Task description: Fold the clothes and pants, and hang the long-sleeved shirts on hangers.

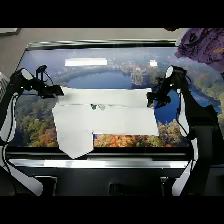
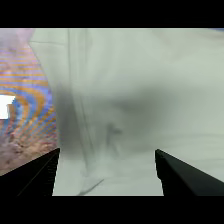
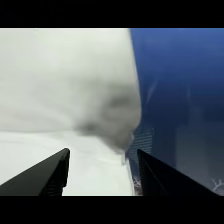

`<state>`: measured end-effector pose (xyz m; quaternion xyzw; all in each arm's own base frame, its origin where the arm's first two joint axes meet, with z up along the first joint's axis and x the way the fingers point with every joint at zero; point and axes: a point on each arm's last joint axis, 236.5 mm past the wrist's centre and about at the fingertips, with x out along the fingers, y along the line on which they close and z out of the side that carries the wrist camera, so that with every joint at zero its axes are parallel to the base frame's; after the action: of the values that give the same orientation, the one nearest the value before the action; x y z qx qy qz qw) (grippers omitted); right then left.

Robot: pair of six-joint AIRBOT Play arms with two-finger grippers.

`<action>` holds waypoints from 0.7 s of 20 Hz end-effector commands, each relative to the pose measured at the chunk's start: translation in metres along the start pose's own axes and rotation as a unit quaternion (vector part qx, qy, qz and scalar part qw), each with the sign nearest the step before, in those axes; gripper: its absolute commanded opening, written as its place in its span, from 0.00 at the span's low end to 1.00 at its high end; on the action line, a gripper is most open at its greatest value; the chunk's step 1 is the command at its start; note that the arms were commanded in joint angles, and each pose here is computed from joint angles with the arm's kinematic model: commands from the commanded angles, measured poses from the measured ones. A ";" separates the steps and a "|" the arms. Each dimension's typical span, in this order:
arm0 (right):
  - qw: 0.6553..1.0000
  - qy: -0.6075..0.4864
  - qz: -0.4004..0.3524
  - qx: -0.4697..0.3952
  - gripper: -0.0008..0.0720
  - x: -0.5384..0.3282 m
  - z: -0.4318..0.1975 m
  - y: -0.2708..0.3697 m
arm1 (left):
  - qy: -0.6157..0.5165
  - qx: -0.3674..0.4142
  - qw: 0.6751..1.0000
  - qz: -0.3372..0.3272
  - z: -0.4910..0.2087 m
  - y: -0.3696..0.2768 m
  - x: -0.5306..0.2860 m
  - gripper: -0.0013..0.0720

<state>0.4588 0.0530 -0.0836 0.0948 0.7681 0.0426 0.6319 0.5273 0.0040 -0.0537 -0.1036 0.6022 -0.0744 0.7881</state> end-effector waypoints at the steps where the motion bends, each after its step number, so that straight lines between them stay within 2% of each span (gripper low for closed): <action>1: 0.999 -0.028 -0.023 -0.010 0.69 -0.034 -0.005 -0.011 | -0.023 -0.011 1.000 0.005 0.012 0.011 -0.041 0.95; 4: 0.996 -0.088 0.004 0.007 0.69 -0.091 -0.008 -0.035 | -0.019 -0.055 0.998 0.013 -0.010 0.042 -0.094 0.95; 7: 0.987 -0.115 0.103 0.032 0.69 -0.122 -0.036 -0.059 | -0.020 -0.145 0.989 -0.007 -0.065 0.075 -0.123 0.95; 9: 0.979 -0.122 0.157 0.055 0.67 -0.116 -0.064 -0.070 | -0.016 -0.218 0.974 -0.062 -0.117 0.067 -0.122 0.95; 11: 0.973 -0.125 0.177 0.075 0.67 -0.096 -0.088 -0.075 | 0.003 -0.268 0.959 -0.094 -0.174 0.048 -0.108 0.95; 14: 0.971 -0.110 0.192 0.089 0.67 -0.062 -0.116 -0.063 | 0.031 -0.283 0.952 -0.112 -0.243 0.018 -0.077 0.94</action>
<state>0.3766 -0.0289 0.0021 0.2650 0.6777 0.0739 0.6819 0.3234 0.0579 -0.0194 -0.3384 0.6098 0.0119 0.7166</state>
